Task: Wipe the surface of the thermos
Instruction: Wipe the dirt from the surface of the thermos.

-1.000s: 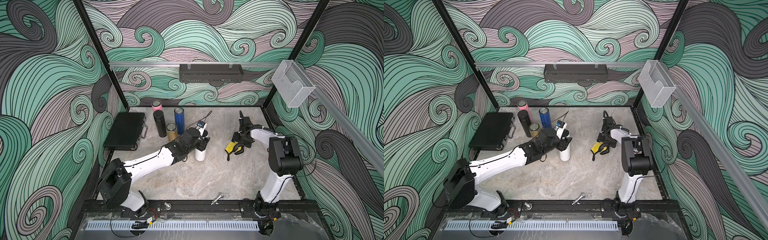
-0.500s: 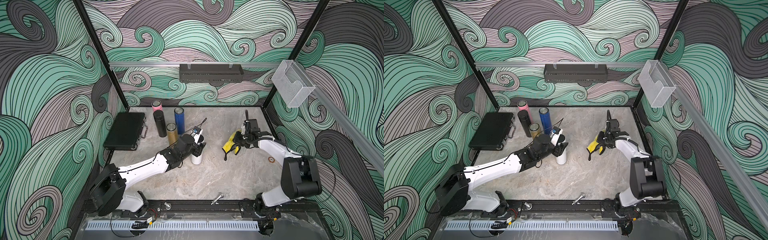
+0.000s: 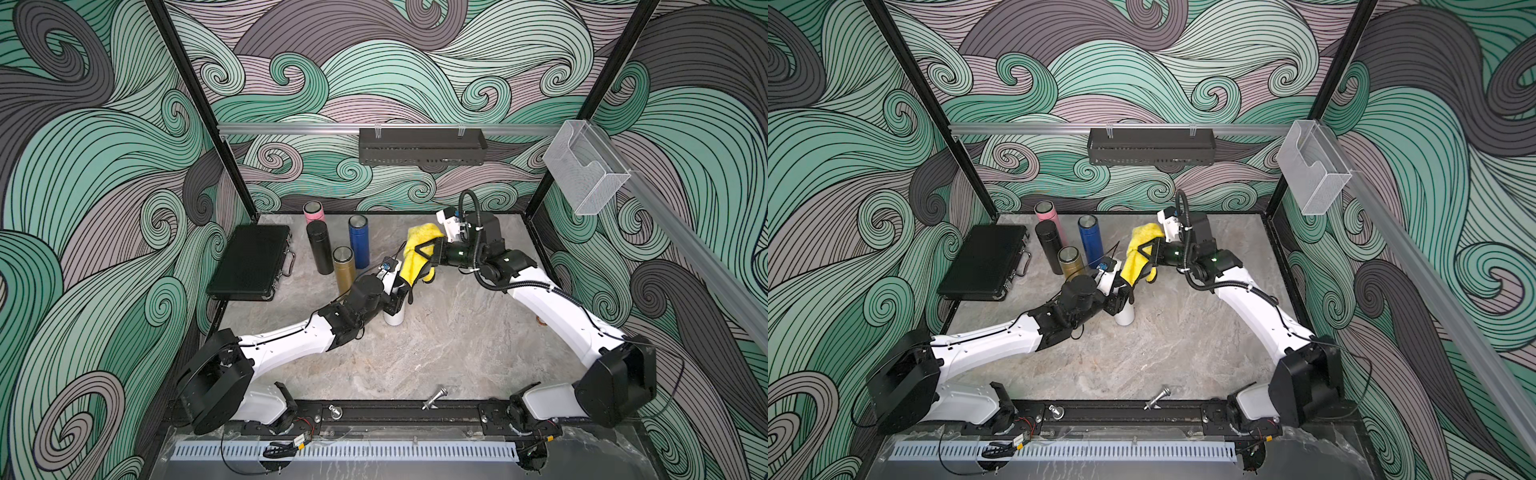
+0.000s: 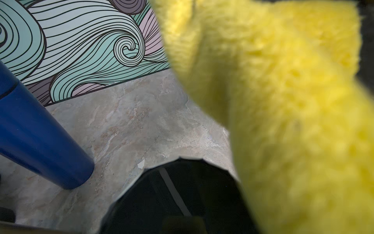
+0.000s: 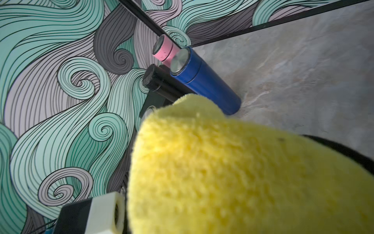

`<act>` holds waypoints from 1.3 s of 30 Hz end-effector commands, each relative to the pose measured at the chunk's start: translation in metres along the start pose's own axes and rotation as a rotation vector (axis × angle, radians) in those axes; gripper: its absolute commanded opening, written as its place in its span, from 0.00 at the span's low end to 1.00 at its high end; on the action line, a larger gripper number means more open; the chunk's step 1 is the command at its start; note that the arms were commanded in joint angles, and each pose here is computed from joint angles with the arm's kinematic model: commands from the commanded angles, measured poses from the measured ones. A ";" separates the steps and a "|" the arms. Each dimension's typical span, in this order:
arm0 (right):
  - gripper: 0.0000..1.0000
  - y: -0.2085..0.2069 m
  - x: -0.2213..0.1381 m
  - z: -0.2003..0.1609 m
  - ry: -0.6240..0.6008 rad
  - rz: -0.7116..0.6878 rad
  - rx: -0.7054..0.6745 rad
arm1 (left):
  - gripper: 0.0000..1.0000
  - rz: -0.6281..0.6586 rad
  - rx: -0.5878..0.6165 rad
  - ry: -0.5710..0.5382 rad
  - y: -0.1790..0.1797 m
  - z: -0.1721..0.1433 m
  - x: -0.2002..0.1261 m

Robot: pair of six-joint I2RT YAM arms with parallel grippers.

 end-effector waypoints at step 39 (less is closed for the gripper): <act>0.00 0.035 0.025 -0.025 0.096 -0.083 -0.243 | 0.00 -0.016 -0.061 -0.064 -0.007 0.015 0.011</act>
Point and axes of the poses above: each gripper's point midway between its finger pads, its own x axis out along the fingers, its own y axis along the line the jaws close on, z = x × y, the point moved 3 cm from there along -x, back along the fingers, and after that the axes turned 8 degrees about -x, right-handed, at the moved point
